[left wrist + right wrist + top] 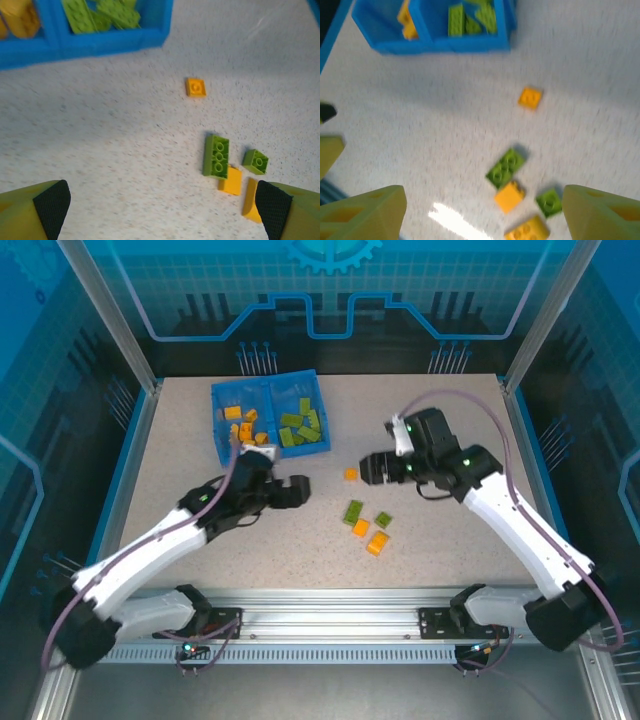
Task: Sort the legos into containers by color
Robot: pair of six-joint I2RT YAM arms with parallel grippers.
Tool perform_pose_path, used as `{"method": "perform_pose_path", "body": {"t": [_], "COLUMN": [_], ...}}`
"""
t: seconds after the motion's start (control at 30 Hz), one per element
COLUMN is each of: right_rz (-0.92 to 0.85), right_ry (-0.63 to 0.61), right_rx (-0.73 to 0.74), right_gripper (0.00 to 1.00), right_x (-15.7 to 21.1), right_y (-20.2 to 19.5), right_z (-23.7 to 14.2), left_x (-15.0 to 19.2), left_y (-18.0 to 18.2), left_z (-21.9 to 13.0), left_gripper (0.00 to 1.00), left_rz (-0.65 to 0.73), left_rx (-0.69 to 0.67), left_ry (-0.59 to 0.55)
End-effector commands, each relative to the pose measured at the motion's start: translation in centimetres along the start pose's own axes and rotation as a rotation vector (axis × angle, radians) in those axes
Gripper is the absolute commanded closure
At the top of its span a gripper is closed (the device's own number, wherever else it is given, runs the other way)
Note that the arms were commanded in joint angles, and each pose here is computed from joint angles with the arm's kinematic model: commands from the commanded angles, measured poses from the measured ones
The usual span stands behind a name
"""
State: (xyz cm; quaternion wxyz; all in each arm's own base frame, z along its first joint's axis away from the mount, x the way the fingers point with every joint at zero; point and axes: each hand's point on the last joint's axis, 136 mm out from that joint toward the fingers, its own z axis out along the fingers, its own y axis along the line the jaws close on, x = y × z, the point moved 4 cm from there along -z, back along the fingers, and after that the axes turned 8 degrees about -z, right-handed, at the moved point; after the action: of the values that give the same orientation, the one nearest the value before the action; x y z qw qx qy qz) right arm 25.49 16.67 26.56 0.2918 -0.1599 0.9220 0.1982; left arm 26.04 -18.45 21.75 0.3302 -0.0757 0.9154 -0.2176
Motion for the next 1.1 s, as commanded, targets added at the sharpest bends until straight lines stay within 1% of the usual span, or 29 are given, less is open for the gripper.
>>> {"method": "perform_pose_path", "body": {"t": [0.0, 0.03, 0.1, 0.17, 0.27, 0.37, 0.47, 0.6, 0.7, 0.83, 1.07], "right_rz": [0.145, 0.166, 0.208, 0.259, 0.314, 0.340, 0.351, 0.359, 0.362, 0.360, 0.361], "right_ry": [0.099, 0.121, 0.149, 0.159, 0.138, 0.123, 0.124, 0.125, 0.123, 0.120, 0.121], "right_rx": [-0.088, -0.110, -0.118, -0.114, -0.107, -0.087, -0.077, -0.068, -0.070, -0.065, -0.067], "right_gripper": [0.14, 0.12, 0.09, 0.04, 0.00, 0.00, 0.00, 0.00, 0.00, 0.00, 0.00], "right_x": [4.0, 5.0, 6.7, 8.7, 11.0, 12.7, 13.6, 14.3, 14.4, 14.5, 14.6], "right_y": [0.4, 0.5, 0.5, 0.1, -0.5, -1.0, -1.3, -1.5, -1.5, -1.5, -1.6], "right_z": [-0.4, -0.5, -0.7, -0.8, -1.1, -1.7, -2.1, -2.3, -2.4, -2.5, -2.5], "left_x": [0.6, 0.7, 0.9, 0.9, 0.8, 0.6, 0.7, 1.1, 1.3, 1.5, 2.1], "left_y": [-2.0, -3.1, -4.4, -5.4, -5.9, -5.9, -5.6, -5.6, -5.2, -4.8, -5.0], "left_z": [3.6, 5.0, 7.8, 10.7, 14.4, 17.5, 20.0, 22.8, 24.2, 25.5, 25.6], "left_gripper": [0.01, 0.01, 0.01, 0.01, 0.03, 0.06, 0.09, 0.14, 0.23, 0.42, 0.66], "left_rz": [-0.055, -0.040, -0.034, -0.032, -0.043, -0.032, -0.007, 0.030, 0.036, 0.036, 0.037], "left_rx": [-0.113, -0.118, -0.152, -0.176, -0.208, -0.274, -0.331, -0.342, -0.363, -0.364, -0.340], "left_ry": [0.087, 0.127, 0.205, 0.237, 0.233, 0.224, 0.223, 0.240, 0.252, 0.270, 0.309]}}
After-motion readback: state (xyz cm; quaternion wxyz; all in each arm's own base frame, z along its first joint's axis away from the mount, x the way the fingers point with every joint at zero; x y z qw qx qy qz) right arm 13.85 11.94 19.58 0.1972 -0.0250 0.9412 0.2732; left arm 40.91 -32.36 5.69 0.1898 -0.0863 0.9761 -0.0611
